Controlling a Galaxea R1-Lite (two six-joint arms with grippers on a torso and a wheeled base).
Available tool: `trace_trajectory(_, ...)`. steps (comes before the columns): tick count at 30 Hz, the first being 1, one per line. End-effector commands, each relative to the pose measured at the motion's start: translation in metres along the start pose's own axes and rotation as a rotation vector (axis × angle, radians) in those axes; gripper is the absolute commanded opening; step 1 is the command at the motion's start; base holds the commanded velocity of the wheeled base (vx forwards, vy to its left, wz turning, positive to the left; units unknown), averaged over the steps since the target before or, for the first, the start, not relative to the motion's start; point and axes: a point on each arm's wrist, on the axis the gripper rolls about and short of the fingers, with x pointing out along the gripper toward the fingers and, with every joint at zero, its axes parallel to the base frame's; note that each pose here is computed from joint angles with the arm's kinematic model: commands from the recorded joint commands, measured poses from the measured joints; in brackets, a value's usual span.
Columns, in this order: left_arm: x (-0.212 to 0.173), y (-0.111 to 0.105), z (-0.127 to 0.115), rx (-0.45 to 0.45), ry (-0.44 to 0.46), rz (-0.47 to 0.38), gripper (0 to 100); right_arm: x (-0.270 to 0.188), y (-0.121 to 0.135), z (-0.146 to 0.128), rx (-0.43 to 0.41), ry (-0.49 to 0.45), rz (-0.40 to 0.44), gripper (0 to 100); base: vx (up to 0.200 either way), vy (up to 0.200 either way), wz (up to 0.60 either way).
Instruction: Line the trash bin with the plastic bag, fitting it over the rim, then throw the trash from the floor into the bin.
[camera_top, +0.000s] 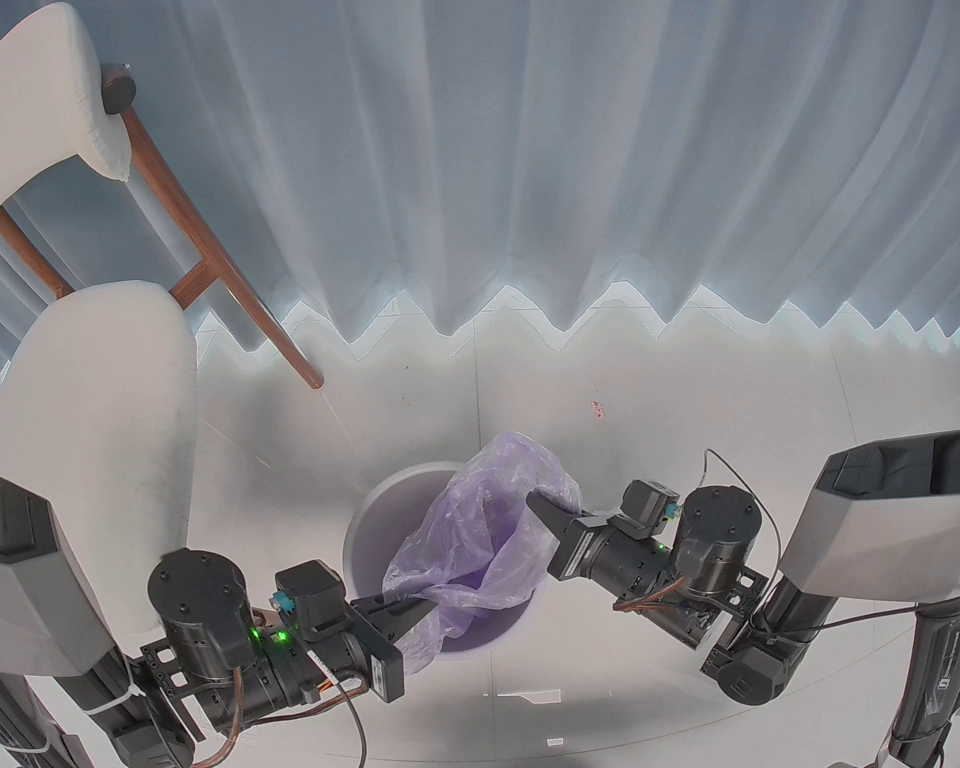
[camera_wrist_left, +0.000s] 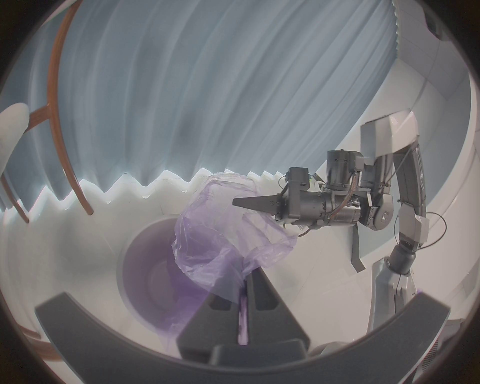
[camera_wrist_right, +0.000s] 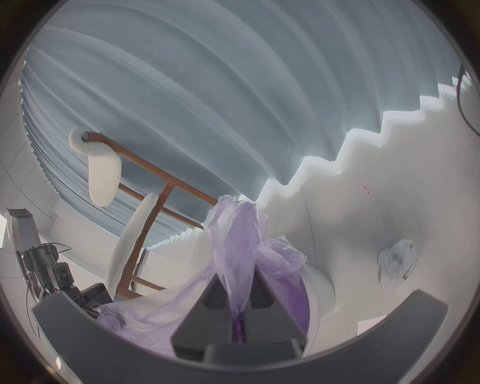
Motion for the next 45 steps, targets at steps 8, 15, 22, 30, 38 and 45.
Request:
trace_trajectory(8,0.017,0.007,0.001,-0.065,-0.014,0.022,100,0.001,-0.002,0.023,-0.007,-0.088,0.008,0,0.0,0.0,0.0)
trace_trajectory(15,0.016,0.006,0.018,-0.092,-0.094,0.034,100,-0.013,0.002,0.045,-0.001,-0.132,0.032,0,0.0,0.0,0.0)
trace_trajectory(22,0.006,0.017,0.048,-0.131,-0.237,0.084,100,-0.043,0.007,0.043,-0.008,-0.02,0.129,0,0.0,0.0,0.0)
trace_trajectory(30,0.006,0.025,0.053,-0.169,-0.258,0.103,100,-0.043,0.006,0.042,-0.013,-0.018,0.126,0,0.0,0.0,0.0)
trace_trajectory(38,-0.001,0.029,0.033,-0.225,-0.164,0.068,100,-0.043,0.006,0.042,-0.014,-0.018,0.124,0,0.0,0.0,0.0)
trace_trajectory(45,-0.019,0.024,0.012,-0.252,-0.052,0.01,100,-0.041,0.004,0.04,-0.013,-0.013,0.119,0,0.0,0.0,0.0)
